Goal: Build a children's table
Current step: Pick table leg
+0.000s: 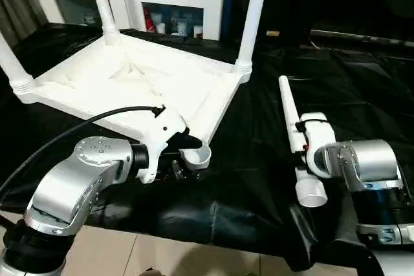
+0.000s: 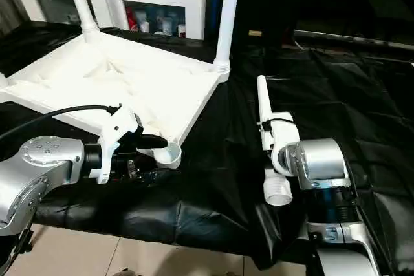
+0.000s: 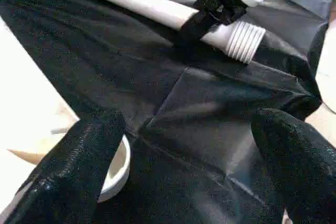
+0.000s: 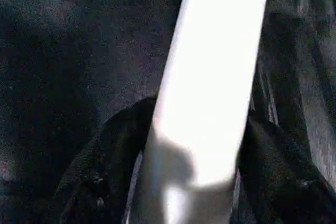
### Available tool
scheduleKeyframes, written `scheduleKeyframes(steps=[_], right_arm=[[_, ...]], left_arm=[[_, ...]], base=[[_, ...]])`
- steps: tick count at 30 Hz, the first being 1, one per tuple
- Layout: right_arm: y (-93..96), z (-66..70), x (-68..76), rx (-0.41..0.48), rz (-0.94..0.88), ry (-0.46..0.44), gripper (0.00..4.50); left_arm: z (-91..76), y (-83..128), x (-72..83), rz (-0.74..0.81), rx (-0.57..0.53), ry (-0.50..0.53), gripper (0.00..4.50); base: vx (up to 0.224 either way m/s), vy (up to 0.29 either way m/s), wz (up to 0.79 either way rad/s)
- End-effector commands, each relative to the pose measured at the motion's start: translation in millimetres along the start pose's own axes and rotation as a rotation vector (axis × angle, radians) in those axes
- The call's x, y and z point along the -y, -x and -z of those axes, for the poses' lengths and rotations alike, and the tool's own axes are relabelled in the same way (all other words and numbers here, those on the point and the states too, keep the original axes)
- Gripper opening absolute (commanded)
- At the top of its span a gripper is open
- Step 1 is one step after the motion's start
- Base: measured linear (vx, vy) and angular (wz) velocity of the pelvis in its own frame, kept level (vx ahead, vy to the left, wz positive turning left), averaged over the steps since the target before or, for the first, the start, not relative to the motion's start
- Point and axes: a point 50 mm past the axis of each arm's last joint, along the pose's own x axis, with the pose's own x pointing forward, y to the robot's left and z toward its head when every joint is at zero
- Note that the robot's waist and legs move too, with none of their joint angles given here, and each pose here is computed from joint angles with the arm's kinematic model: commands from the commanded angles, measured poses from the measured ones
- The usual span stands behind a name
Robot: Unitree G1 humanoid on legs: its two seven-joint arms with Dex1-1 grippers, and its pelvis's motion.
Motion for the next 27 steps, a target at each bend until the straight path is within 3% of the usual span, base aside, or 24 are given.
scheduleKeyframes(steps=[1, 13, 20, 21, 22, 23, 25, 27], right_arm=[[-3.0, 6.4, 0.7, -0.032, -0.02, -0.023, 2.67], [-10.1, 13.0, 6.6, 0.024, -0.034, -0.182, 1.9], [-17.9, 18.9, 15.2, 0.168, 0.004, -0.274, 1.85], [-16.2, 12.4, 16.2, 0.269, -0.029, -0.343, 1.85], [-0.7, -7.9, 14.5, 0.524, -0.207, -0.455, 1.85], [7.0, -14.5, 13.8, 0.606, -0.292, -0.51, 1.85], [18.0, -20.6, 8.9, 0.66, -0.421, -0.544, 1.85], [36.3, -26.7, -0.6, 0.746, -0.598, -0.473, 1.85]], left_arm=[[-3.8, 0.1, 1.0, -0.001, -0.008, -0.031, 4.5], [0.8, -5.7, -23.9, -0.153, -0.011, -0.058, 4.5], [-1.4, -10.1, -29.4, -0.167, 0.035, -0.02, 4.5], [-4.3, -10.4, -30.3, -0.171, 0.065, -0.017, 4.5], [-22.4, -12.0, -33.8, -0.164, 0.241, 0.098, 4.5], [-30.1, -12.2, -35.5, -0.16, 0.314, 0.148, 4.5], [-40.3, -12.4, -37.3, -0.144, 0.409, 0.22, 4.5], [-52.3, -13.0, -38.5, -0.111, 0.51, 0.301, 4.5]], base=[[0.0, 0.0, 0.0], [0.0, 0.0, 0.0], [0.0, 0.0, 0.0], [0.0, 0.0, 0.0], [0.0, 0.0, 0.0], [0.0, 0.0, 0.0], [0.0, 0.0, 0.0], [0.0, 0.0, 0.0]])
